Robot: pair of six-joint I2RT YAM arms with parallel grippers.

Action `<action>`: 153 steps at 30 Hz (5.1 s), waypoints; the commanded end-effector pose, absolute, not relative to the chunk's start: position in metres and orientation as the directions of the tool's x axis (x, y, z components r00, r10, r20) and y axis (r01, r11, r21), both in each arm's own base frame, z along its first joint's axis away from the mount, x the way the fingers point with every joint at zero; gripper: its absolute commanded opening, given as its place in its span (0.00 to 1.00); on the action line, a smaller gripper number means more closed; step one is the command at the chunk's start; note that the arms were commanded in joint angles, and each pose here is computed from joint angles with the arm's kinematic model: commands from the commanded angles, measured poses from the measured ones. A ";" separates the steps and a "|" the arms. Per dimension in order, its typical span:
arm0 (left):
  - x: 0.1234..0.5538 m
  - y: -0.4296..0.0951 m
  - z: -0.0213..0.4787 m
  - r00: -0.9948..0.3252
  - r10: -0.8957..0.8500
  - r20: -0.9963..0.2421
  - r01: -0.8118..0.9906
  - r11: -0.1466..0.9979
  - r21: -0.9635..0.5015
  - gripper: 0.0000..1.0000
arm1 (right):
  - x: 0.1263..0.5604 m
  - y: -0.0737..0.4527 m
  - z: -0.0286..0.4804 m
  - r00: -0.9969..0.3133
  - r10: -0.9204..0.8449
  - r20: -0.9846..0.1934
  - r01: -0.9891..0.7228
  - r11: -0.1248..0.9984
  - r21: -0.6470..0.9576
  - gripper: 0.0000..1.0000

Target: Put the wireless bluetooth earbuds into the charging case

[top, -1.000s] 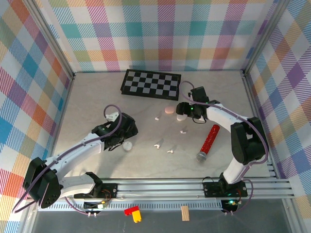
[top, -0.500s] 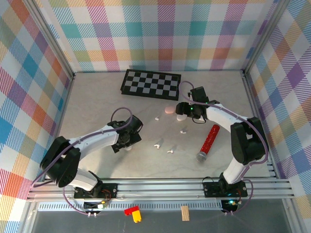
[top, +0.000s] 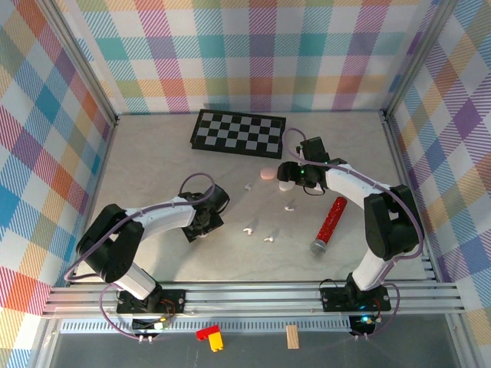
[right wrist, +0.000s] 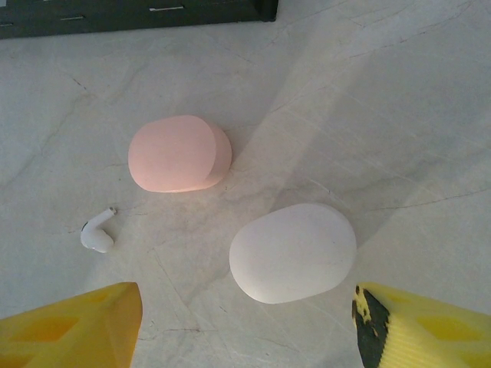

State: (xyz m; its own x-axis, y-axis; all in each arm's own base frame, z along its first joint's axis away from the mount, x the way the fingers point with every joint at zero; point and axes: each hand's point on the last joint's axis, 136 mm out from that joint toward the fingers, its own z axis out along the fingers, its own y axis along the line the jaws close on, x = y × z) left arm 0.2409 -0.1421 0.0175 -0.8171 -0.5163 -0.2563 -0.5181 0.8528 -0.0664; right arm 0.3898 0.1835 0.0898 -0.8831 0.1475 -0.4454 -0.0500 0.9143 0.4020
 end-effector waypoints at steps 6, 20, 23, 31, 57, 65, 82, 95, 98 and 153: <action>0.231 -0.136 0.002 -0.815 -0.533 -0.230 -0.542 0.840 -0.027 0.62 | 0.387 0.187 0.098 -0.875 0.148 -0.462 -0.066 0.907 0.416 0.72; 0.249 -0.145 0.042 -0.829 -0.455 -0.324 -0.441 0.889 -0.121 0.50 | 0.388 0.192 0.124 -0.857 0.153 -0.492 -0.100 0.887 0.450 0.72; 0.271 -0.161 0.060 -0.850 -0.337 -0.406 -0.293 0.941 -0.168 0.53 | 0.382 0.198 0.139 -0.860 0.093 -0.502 -0.169 0.875 0.453 0.73; 0.321 -0.231 0.120 -0.702 0.078 -0.708 0.306 0.931 -0.201 0.52 | 0.349 0.227 0.173 -0.887 -0.059 -0.458 -0.340 0.756 0.560 0.73; 0.294 -0.328 0.194 -0.073 0.337 -0.939 0.915 0.397 0.071 0.52 | 0.289 0.284 0.195 -0.926 -0.237 -0.294 -0.375 0.489 0.788 0.69; 0.295 -0.330 0.203 -0.040 0.322 -0.946 0.916 0.390 0.094 0.52 | 0.283 0.292 0.181 -0.930 -0.269 -0.250 -0.357 0.507 0.784 0.59; 0.298 -0.324 0.211 -0.046 0.279 -0.959 0.898 0.431 0.082 0.63 | 0.294 0.291 0.194 -0.897 -0.250 -0.365 -0.442 0.513 0.736 0.17; 0.273 -0.309 0.294 -0.216 -0.327 -0.920 0.935 0.201 -0.291 0.94 | 0.277 0.274 0.297 -0.604 -0.094 -0.791 -0.788 0.222 0.575 0.15; 0.264 -0.317 0.301 -0.234 -0.322 -0.917 0.951 0.122 -0.285 0.87 | 0.260 0.272 0.318 -0.518 -0.073 -0.852 -0.850 0.152 0.504 0.16; 0.222 -0.328 0.328 -0.109 -0.271 -0.956 0.994 -0.055 -0.098 0.00 | 0.275 0.259 0.317 -0.478 -0.024 -0.878 -0.830 0.337 0.443 0.57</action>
